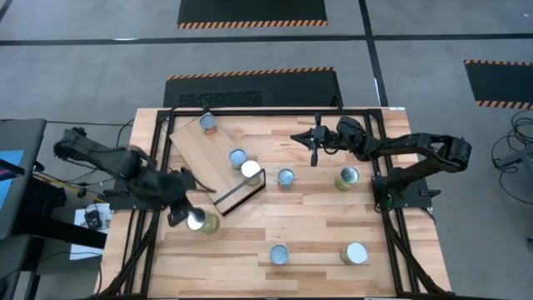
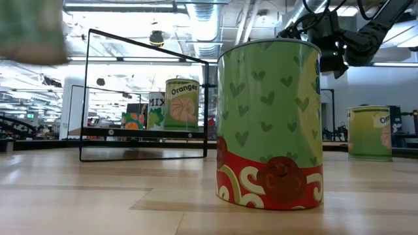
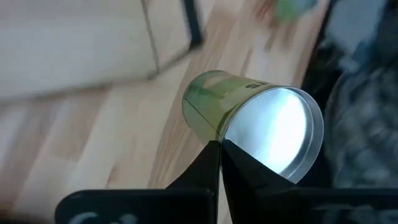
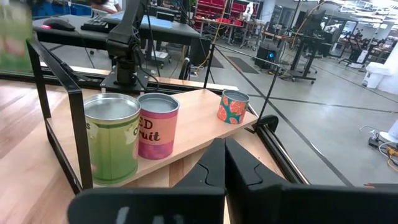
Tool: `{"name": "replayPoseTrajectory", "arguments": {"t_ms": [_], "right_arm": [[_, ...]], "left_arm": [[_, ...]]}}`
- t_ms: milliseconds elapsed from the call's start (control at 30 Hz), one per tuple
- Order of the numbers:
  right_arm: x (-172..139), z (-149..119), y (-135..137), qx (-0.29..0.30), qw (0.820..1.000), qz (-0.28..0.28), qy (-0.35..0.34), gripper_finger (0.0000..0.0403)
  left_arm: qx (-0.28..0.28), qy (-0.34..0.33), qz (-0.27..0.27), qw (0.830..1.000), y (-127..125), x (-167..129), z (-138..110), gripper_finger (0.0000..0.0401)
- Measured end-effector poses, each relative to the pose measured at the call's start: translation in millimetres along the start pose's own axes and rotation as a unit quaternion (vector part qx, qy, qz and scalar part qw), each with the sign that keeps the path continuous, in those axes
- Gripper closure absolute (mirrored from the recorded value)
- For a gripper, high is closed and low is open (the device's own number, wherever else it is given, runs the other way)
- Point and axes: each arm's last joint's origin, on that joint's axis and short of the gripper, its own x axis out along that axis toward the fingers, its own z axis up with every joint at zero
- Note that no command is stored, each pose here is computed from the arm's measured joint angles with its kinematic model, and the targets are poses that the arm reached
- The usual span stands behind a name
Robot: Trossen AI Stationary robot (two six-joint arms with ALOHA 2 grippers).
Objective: Pick and place cans onto a shelf
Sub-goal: Put the left canned pears on the shelf
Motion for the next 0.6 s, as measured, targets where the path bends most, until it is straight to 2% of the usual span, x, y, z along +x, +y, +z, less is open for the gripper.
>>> {"name": "replayPoseTrajectory", "arguments": {"t_ms": [100,167,300,433,600], "right_arm": [[0.0,0.0,0.0,0.000,1.000,0.000,0.000,0.0392],[0.0,0.0,0.0,0.000,1.000,0.000,0.000,0.0392],[0.0,0.0,0.0,0.000,1.000,0.000,0.000,0.0392],[0.1,0.1,0.3,0.000,1.000,0.000,0.000,0.0391],[0.1,0.2,0.3,0.000,1.000,0.000,-0.001,0.0391]], "left_arm": [[0.013,-0.060,-0.005,0.998,-5.2,-32.1,11.8,0.0401],[0.015,-0.099,0.011,0.995,-5.6,-52.0,19.6,0.0401],[-0.039,-0.172,0.069,0.982,3.8,-84.6,35.9,0.0401],[-0.085,-0.185,0.116,0.972,15.5,-99.9,49.4,0.0401],[-0.148,-0.181,0.170,0.957,39.3,-100.4,76.2,0.0401]]}}
